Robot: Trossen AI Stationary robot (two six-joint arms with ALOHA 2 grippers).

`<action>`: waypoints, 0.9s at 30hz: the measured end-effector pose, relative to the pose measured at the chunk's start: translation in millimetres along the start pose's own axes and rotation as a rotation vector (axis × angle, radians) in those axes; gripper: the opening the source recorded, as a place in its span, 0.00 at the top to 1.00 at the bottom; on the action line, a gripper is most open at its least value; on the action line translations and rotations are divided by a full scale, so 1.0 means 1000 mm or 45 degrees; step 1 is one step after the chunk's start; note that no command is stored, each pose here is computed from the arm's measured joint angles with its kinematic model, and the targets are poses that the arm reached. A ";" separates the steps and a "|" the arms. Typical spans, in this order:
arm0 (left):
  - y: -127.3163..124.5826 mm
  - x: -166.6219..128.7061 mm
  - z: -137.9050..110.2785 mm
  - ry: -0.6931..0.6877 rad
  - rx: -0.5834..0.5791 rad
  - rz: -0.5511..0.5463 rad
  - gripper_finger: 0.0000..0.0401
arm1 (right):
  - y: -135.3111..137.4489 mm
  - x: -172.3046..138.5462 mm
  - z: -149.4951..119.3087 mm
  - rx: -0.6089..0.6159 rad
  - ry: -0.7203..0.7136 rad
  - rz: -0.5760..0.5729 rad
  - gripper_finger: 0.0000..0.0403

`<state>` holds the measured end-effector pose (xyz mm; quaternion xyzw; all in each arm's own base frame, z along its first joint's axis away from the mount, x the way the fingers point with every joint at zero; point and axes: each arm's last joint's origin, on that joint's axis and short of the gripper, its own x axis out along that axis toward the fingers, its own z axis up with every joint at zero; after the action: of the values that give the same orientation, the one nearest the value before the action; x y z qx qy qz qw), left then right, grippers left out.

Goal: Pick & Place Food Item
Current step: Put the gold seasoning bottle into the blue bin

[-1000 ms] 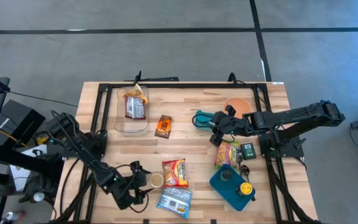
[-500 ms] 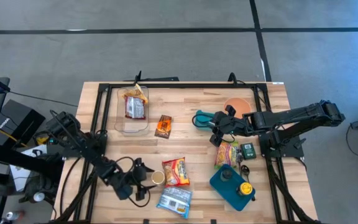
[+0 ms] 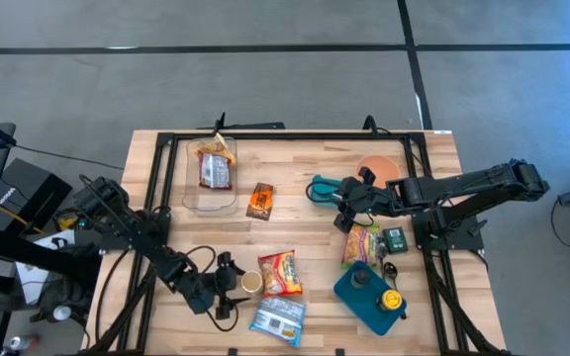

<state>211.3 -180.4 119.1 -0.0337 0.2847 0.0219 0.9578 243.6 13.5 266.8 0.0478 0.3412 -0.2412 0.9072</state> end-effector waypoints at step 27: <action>0.020 0.031 0.009 0.022 0.114 -0.068 0.14 | 0.000 0.000 0.000 0.001 -0.002 0.001 0.71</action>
<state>240.6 -159.4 108.7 0.0014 0.2927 -0.0165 0.9561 243.7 13.5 266.9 0.0481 0.3406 -0.2412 0.9075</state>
